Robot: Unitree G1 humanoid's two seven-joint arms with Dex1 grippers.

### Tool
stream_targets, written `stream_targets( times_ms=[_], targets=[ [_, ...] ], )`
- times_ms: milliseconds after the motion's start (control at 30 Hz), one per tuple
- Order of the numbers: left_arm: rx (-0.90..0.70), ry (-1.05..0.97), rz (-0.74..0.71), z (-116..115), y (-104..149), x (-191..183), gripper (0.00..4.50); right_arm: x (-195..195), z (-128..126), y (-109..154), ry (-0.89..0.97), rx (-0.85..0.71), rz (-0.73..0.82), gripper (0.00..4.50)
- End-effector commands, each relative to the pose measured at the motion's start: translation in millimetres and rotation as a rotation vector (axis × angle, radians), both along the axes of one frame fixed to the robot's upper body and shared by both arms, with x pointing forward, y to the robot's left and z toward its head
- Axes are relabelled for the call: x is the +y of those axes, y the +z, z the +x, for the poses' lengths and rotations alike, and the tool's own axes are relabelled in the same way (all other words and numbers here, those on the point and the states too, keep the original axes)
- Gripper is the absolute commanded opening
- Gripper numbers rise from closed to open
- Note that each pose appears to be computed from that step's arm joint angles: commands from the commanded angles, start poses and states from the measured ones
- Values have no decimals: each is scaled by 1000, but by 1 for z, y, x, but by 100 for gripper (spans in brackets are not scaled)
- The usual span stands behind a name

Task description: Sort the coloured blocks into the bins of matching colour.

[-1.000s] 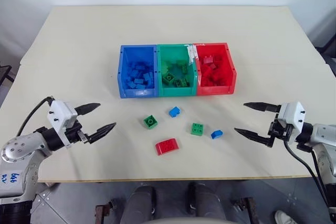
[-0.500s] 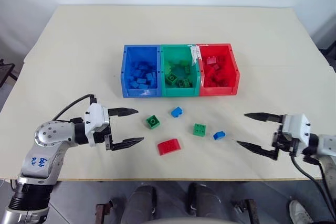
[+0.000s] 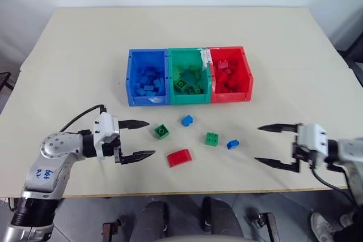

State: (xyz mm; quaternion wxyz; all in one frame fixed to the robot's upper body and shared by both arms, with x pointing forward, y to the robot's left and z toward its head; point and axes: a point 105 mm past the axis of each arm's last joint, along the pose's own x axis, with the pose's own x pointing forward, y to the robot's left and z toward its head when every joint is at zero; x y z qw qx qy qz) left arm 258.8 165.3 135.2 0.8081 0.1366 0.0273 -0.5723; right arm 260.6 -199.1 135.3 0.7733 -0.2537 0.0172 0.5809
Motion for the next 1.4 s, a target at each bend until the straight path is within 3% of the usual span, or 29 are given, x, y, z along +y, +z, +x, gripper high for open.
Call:
stream_targets(
  times_ms=[33, 300, 333, 467, 733, 900, 1067, 1167, 1333, 1400],
  targets=[
    [-43, 14, -3, -4, 11, 2, 447, 15, 7, -2, 48, 5, -12, 450],
    [-57, 71, -13, -9, 12, 5, 447, 27, 24, -26, 87, 59, -33, 450],
    [-60, 89, -16, -10, 13, 7, 450, 23, 25, -29, 83, 65, -39, 432],
    [-66, 125, -17, -10, 13, 13, 450, 18, 27, -35, 85, 74, -51, 328],
    [-73, 136, -26, -7, 14, 12, 450, 24, 32, -29, 93, 44, -4, 48],
    [-76, 153, -26, -5, 15, 15, 450, 19, 31, -12, 63, 53, 44, 47],
    [-74, 214, -27, -5, 13, 24, 450, 43, 33, 41, 84, 114, 105, 47],
    [-58, 290, -41, -3, 8, 33, 450, 93, 55, 80, 66, 170, 273, 47],
    [-58, 440, -90, -4, 5, 52, 450, 153, 73, 91, 83, 129, 207, 47],
    [-57, 481, -91, -8, 3, 57, 450, 180, 89, 99, 31, 160, 252, 47]
  ],
)
